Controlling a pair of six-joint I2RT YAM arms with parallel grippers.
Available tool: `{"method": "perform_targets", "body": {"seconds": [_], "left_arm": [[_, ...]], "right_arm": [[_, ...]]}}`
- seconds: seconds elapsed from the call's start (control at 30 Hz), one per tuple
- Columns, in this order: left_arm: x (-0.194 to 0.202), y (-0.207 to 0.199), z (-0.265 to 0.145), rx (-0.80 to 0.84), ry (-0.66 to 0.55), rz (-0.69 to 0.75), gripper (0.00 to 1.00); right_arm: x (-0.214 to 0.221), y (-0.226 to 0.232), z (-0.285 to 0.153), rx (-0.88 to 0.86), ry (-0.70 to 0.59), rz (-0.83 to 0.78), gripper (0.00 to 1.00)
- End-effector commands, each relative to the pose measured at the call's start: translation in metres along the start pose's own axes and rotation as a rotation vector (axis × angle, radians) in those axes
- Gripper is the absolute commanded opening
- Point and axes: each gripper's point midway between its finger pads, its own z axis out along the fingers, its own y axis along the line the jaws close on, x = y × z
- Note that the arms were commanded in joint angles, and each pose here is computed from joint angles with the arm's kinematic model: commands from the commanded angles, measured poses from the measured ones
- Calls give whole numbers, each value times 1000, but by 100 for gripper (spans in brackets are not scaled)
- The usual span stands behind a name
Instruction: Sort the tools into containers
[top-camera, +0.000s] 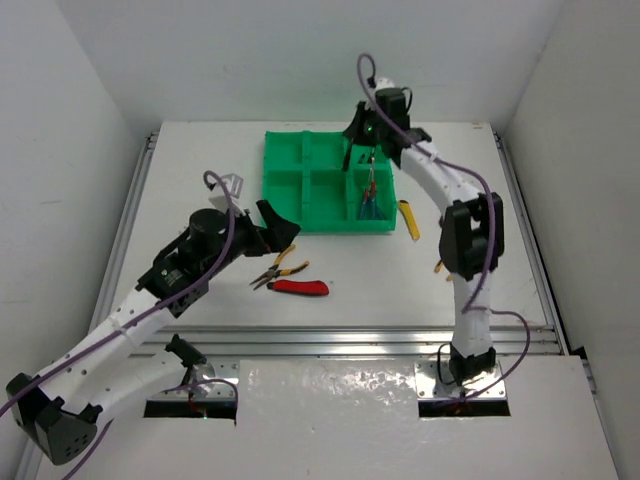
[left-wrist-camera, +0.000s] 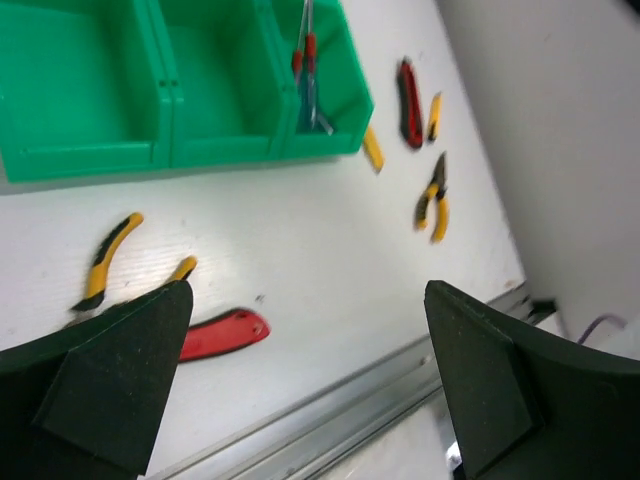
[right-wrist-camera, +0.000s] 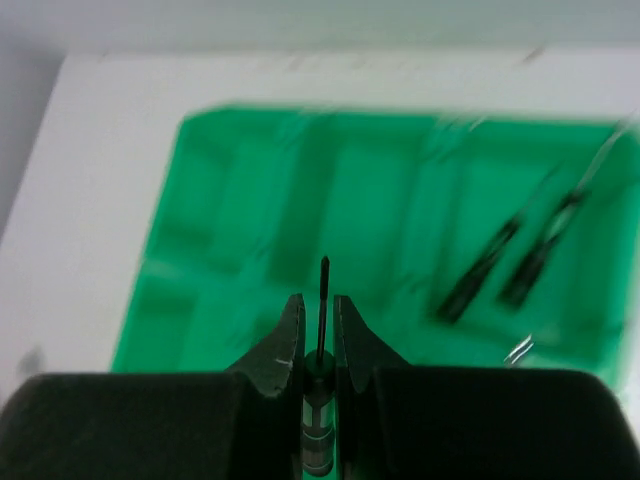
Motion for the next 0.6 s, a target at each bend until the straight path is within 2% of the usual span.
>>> {"method": "perform_targets", "body": {"seconds": [0.0,0.1,0.17,0.27,0.37,0.4,0.47,0.5,0.57], "left_arm": [[41,25,-14,-79,240,185,100],[41,42,-14,-110,192,250,100],[40,37,-17,-69,175,248,100],[43,25,-18,1,192,257,100],[45,32,-17,-35,200,250,100],[45,32,-17,-32,202,251,100],[44,31,-17,-34,199,252,100],[43,32,-18,-40,192,250,100],[40,34,-19,-54,179,250,100]], "right_arm": [[-62,-59,22,117,-103,-90,0],[-96,-89,43,128,-215,-114,0],[-109,-96,51,113,-289,-151,0],[-116,-101,61,112,-319,-191,0],[-91,-118,82,133,-294,-191,0],[-88,-121,84,135,-292,-190,12],[-84,-125,84,152,-280,-184,62],[-88,-122,81,154,-286,-185,81],[-96,-123,71,182,-282,-184,86]]}}
